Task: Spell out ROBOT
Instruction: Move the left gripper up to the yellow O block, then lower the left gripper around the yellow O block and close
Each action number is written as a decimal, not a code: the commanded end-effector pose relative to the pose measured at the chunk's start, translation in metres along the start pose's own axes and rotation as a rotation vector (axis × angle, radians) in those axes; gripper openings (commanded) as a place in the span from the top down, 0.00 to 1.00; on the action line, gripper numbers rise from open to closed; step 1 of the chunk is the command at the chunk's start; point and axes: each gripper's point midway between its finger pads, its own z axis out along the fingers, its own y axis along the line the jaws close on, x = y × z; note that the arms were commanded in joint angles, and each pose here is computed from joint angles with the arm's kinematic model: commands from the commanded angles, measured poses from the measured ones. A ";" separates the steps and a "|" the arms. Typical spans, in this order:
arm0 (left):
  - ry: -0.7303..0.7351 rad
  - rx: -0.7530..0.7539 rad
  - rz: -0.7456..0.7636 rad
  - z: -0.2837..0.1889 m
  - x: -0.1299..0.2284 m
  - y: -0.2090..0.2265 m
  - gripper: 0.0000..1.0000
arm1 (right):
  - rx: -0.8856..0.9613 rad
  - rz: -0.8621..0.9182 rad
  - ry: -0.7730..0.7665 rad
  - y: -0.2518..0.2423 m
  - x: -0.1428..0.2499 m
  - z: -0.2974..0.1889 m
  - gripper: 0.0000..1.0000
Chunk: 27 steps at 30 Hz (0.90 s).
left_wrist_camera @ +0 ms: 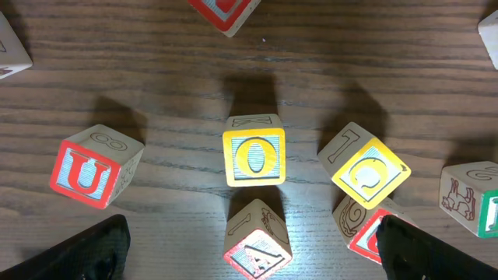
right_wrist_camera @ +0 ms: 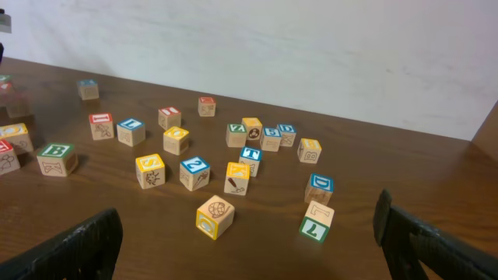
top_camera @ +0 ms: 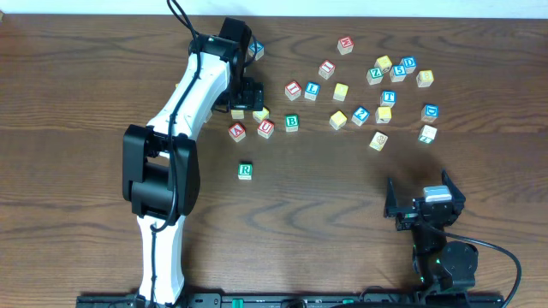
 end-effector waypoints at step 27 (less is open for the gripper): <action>0.013 -0.014 0.017 0.030 0.007 0.005 0.00 | 0.001 0.008 0.002 -0.001 0.001 0.000 0.01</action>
